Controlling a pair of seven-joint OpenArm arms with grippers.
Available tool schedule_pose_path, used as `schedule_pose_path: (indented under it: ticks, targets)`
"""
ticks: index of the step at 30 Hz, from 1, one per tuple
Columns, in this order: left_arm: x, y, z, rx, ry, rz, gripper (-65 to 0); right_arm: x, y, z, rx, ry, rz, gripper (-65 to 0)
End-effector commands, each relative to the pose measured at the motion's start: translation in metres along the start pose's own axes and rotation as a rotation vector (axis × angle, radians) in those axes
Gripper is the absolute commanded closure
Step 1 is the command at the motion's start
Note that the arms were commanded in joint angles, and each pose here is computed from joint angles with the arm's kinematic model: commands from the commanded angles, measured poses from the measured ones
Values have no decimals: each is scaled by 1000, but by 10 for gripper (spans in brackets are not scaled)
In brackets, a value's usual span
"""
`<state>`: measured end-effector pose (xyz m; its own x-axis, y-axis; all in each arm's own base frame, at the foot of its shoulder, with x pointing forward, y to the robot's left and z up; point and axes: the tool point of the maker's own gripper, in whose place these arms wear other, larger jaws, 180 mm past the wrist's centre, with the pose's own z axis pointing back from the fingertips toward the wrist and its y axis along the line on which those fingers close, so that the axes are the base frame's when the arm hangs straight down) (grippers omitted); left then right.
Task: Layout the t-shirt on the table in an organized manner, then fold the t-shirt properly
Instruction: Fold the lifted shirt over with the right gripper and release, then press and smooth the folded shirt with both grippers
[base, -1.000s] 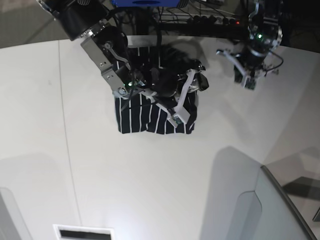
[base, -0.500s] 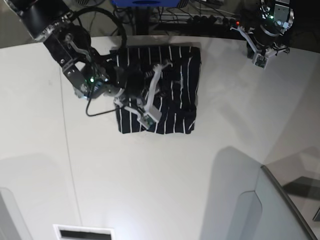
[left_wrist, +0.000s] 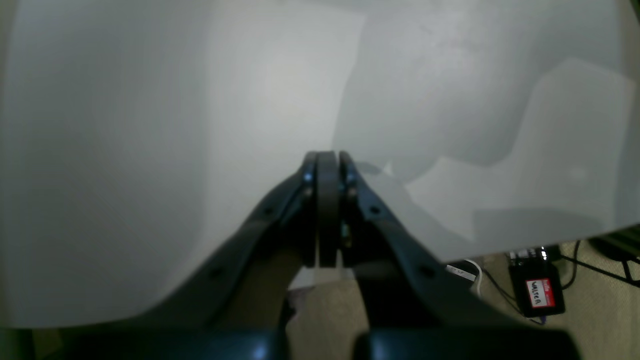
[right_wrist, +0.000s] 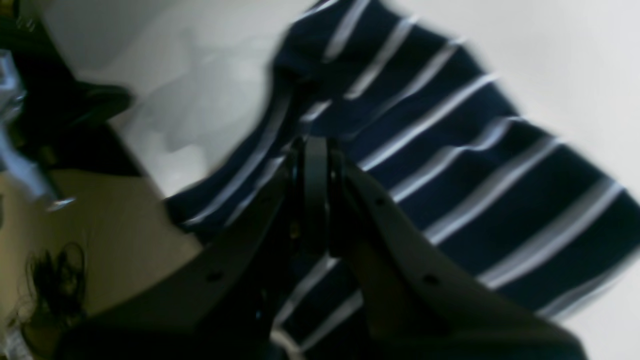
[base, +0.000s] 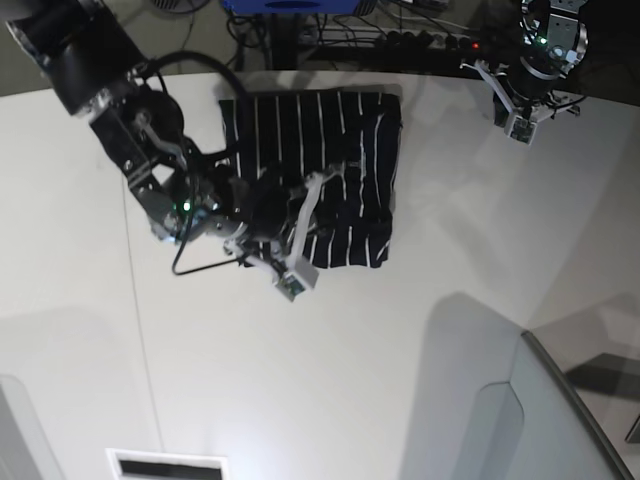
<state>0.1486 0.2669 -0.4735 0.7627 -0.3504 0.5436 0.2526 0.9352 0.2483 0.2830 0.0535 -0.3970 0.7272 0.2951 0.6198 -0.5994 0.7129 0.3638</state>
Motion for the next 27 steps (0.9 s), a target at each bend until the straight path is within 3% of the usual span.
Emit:
schedule_pose_path:
  ticks: [1, 7, 13, 21, 27]
  targets:
    - [4, 4, 2, 8, -17, -9, 0, 8, -14, 4, -20, -24, -22, -2]
    - [-9, 4, 4, 7, 10, -5, 0, 3, -77, 1, -133, -55, -115, -2]
    - [-11, 2, 3, 4, 16, -3, 0, 3, -98, -4, -173, -90, -152, -2]
    - [-3, 0, -3, 6, 0, 17, 0, 39, -52, 16, -93, -206, -70, 0]
    - [7, -9, -9, 1, -25, 52, 0, 50, -6, -1, -3, -176, -75, 0]
